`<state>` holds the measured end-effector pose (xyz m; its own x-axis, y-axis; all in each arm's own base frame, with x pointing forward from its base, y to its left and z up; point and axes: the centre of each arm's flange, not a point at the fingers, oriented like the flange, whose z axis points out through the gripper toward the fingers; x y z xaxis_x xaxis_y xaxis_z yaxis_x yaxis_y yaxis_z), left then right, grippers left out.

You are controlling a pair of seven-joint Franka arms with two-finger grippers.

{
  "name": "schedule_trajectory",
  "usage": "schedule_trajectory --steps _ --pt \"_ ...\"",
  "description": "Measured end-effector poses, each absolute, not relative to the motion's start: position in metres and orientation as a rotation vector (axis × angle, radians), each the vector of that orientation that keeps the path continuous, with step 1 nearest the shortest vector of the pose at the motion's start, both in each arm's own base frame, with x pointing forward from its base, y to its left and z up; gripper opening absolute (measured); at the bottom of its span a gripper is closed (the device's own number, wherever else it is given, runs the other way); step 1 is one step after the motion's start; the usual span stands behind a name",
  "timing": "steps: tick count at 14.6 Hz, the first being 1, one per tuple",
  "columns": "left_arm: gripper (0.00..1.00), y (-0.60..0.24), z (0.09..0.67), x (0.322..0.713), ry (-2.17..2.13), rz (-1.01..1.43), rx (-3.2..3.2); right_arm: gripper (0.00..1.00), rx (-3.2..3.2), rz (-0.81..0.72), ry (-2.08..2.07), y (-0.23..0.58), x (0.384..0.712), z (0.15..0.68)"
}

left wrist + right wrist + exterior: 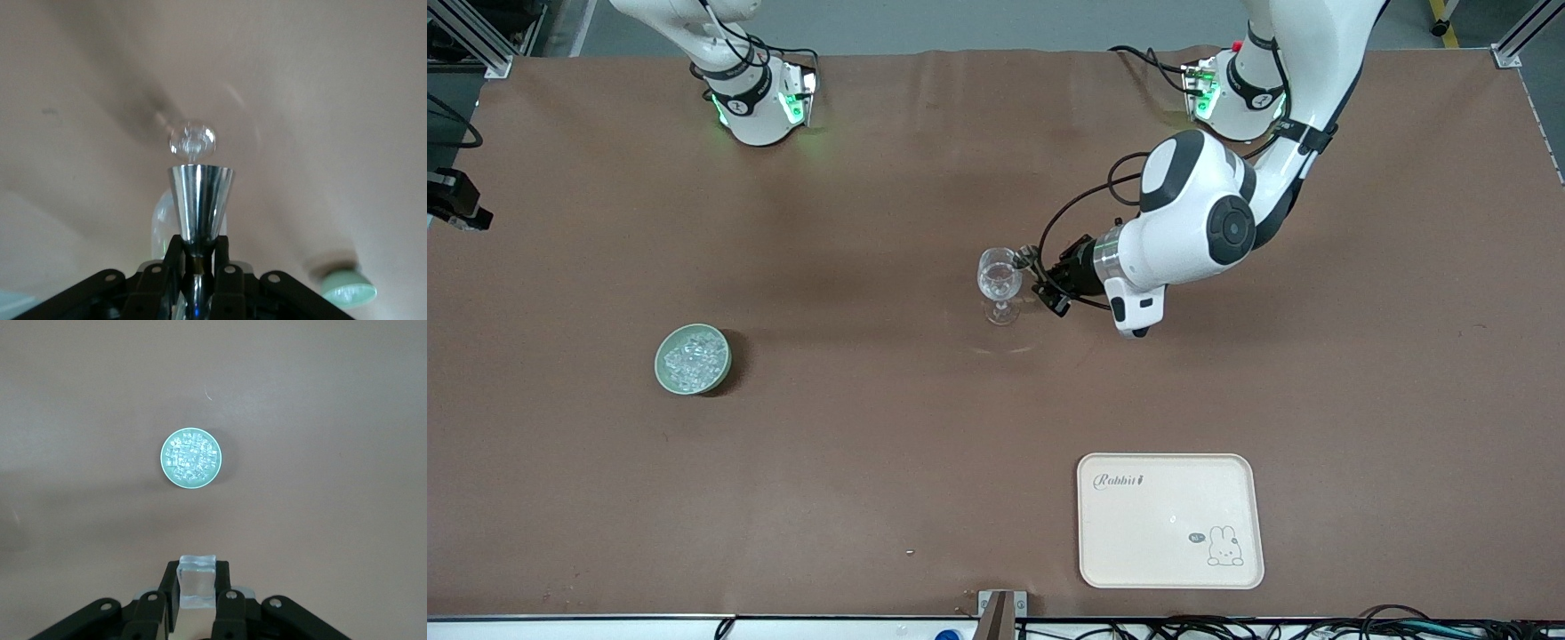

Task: Pour wine and add ice with both arms
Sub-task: 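Tilt the jigger over the wine glass with the left gripper to pour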

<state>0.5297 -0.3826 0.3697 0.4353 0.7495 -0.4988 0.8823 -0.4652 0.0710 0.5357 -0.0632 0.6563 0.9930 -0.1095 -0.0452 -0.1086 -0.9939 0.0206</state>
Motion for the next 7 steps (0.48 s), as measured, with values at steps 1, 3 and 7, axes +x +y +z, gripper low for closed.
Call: schedule_trajectory --steps 1,3,7 --pt "0.22 -0.386 0.37 0.527 1.402 -0.547 2.397 0.25 3.118 -0.073 -0.171 -0.063 0.536 0.656" --pt "0.22 -0.399 0.37 0.52 1.413 -0.464 2.445 0.25 3.118 -0.075 -0.17 -0.063 0.536 0.656" --pt "0.22 -0.43 0.375 0.497 1.422 -0.264 2.531 0.25 3.118 -0.075 -0.17 -0.063 0.536 0.656"
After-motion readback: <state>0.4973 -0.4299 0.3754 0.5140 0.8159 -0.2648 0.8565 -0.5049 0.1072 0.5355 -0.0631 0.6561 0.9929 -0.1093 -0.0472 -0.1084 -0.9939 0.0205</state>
